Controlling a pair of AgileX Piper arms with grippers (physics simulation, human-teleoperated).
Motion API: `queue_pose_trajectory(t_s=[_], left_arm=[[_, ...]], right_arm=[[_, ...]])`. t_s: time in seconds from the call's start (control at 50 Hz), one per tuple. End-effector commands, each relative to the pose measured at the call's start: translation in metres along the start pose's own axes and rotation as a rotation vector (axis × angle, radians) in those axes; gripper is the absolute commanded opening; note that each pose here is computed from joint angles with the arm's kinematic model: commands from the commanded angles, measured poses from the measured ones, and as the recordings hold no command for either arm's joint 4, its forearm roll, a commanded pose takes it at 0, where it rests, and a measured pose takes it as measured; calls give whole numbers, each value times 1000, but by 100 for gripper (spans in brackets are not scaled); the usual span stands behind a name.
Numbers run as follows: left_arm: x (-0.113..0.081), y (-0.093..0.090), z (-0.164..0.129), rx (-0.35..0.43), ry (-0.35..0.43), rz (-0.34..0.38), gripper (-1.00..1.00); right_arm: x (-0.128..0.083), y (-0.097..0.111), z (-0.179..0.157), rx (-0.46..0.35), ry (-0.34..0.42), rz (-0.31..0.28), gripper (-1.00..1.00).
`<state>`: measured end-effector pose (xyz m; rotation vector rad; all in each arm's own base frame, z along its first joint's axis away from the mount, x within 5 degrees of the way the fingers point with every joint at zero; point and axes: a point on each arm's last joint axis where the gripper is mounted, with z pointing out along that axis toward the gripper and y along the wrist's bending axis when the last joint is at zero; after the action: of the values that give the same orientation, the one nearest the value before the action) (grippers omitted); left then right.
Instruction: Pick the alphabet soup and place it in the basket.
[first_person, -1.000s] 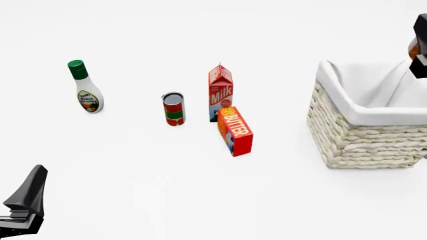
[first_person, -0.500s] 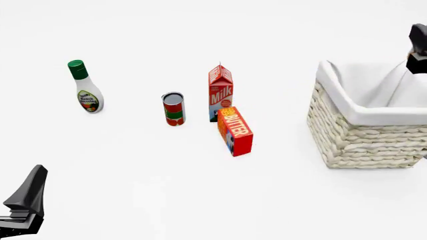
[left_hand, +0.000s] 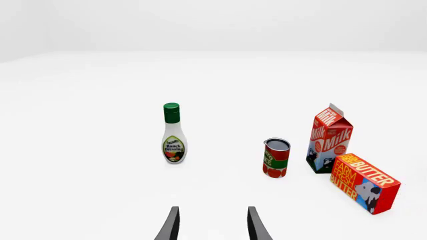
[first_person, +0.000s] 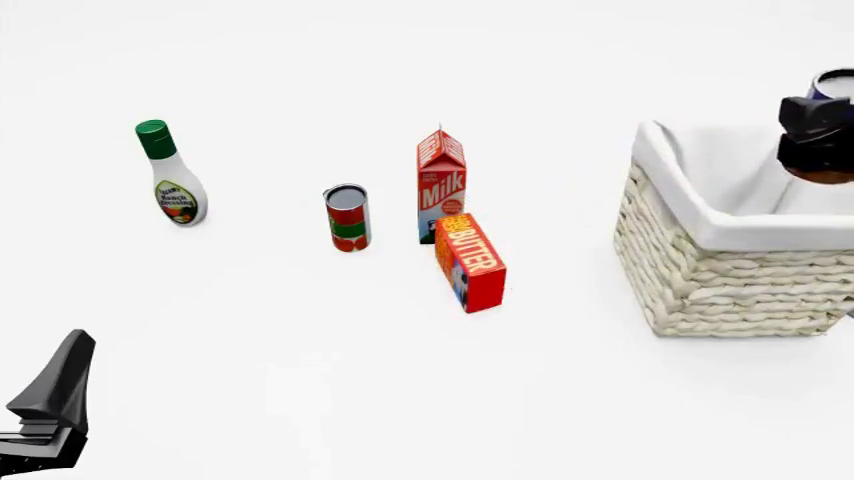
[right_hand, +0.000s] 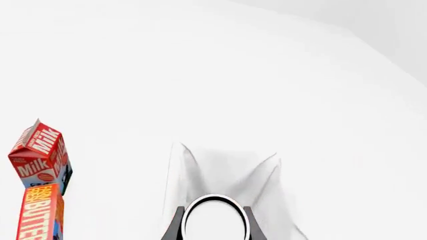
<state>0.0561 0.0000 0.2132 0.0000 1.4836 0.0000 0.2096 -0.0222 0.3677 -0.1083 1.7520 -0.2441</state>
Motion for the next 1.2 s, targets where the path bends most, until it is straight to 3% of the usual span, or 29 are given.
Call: queue_pose_trajectory(t_s=[0.02, 0.38, 0.9, 1.2], left_arm=[[0, 0, 0, 0, 0, 0, 100], [0, 0, 0, 0, 0, 0, 100], [0, 0, 0, 0, 0, 0, 100], [0, 0, 0, 0, 0, 0, 100]], right_arm=[[3, 3, 20, -25, 67, -6, -100], [-26, -14, 24, 11, 80, -64, -100], [5, -14, 62, -13, 219, -119, -100], [21, -13, 76, -17, 260, -122, -100]])
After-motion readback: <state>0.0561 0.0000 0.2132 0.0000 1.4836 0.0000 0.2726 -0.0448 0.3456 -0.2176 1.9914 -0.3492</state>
